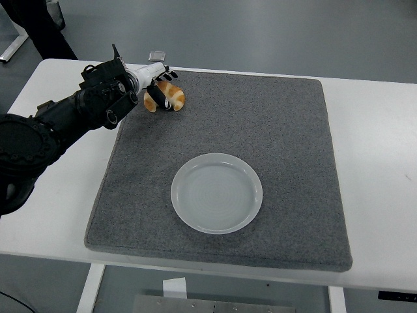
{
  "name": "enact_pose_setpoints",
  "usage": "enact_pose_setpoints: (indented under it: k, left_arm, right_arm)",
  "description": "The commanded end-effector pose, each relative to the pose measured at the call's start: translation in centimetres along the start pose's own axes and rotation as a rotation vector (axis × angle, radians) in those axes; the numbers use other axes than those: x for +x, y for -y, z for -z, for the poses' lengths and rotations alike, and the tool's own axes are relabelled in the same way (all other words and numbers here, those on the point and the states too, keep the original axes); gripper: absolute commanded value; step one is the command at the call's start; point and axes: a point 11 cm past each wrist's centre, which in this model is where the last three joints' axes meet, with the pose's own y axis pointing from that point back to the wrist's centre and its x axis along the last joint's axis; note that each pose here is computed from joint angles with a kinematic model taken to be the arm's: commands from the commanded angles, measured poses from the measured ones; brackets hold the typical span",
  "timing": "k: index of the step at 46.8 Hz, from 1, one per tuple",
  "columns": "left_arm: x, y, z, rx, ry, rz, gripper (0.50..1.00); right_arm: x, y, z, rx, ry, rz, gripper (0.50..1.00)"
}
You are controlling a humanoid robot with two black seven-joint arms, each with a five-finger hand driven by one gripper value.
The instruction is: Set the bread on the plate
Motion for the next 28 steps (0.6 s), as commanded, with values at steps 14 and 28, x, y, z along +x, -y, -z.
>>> enact_pose_setpoints:
  k: [14,28]
  left_arm:
    - [-0.3,0.1,0.3,0.01,0.001,-0.019,0.891]
    - [-0.8,0.1,0.8,0.02,0.017,-0.016,0.855]
  right_arm:
    - [0.0,0.0,0.0,0.0,0.0,0.0,0.952]
    - [0.0,0.0,0.0,0.0,0.0,0.0,0.952]
